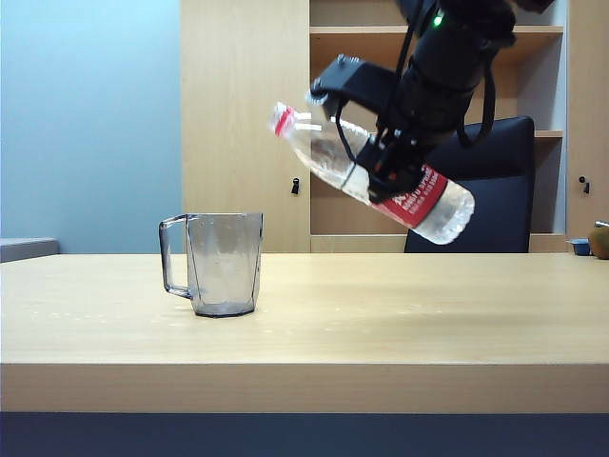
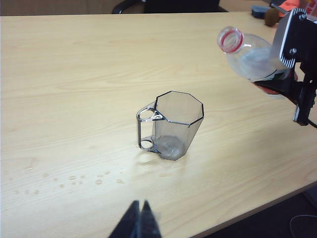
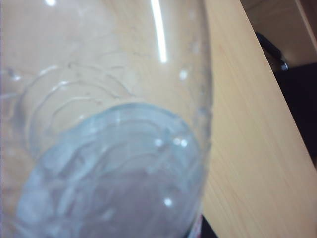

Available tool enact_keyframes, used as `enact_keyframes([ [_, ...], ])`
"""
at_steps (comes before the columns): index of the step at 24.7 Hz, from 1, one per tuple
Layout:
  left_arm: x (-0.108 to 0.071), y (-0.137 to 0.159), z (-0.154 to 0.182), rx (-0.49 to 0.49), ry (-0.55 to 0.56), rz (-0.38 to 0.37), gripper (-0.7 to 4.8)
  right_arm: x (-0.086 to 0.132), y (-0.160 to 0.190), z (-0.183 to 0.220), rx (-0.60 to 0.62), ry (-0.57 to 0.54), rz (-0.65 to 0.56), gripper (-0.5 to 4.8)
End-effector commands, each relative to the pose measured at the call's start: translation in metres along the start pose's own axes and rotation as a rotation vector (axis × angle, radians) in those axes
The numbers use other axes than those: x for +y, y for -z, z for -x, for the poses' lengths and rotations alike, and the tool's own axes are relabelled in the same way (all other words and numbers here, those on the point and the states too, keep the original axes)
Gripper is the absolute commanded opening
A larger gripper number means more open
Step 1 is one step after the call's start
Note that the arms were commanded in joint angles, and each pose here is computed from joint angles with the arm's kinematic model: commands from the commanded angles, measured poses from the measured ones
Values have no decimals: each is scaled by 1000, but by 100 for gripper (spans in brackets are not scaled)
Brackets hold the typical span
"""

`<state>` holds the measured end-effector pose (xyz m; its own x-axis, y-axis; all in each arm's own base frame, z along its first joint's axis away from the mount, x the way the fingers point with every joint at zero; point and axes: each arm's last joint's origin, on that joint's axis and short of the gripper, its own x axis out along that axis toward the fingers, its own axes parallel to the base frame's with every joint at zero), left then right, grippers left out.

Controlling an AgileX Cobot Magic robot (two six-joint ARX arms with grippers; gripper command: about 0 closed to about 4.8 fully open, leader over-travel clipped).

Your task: Pick up the mineral water bottle on the table and pour water into the mug until it's half full.

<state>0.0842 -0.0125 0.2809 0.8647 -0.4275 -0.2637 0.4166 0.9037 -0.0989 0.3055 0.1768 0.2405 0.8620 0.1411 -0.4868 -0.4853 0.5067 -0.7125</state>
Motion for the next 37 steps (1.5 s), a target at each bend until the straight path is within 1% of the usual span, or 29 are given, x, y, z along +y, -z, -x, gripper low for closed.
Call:
enact_keyframes([
  [1,0,0,1,8,-20,3,-6,1,-6,-1,16,21,70,220],
  [4,0,0,1,8,-18,4,-6,9,-10,-2,26,21,129,220],
  [5,0,0,1,9,-18,4,-6,15,-11,-4,48,26,172,220],
  [7,0,1,1,12,-19,5,-6,20,-11,-7,66,25,204,220],
  [12,0,2,1,26,-18,12,-6,29,-16,-13,98,43,232,220],
  [17,0,2,1,29,-18,14,-6,26,-28,-21,117,75,246,220],
  [21,0,3,1,34,-18,15,-6,24,-40,-24,132,104,317,220],
  [26,0,3,1,34,-21,15,-6,25,-41,-23,151,113,385,220],
  [31,0,3,1,34,-21,15,-6,24,-40,-22,239,169,489,225],
  [33,0,3,1,34,-21,16,-6,24,-40,-21,250,180,510,234],
  [37,0,3,1,34,-21,15,-6,24,-43,-20,244,190,526,234],
])
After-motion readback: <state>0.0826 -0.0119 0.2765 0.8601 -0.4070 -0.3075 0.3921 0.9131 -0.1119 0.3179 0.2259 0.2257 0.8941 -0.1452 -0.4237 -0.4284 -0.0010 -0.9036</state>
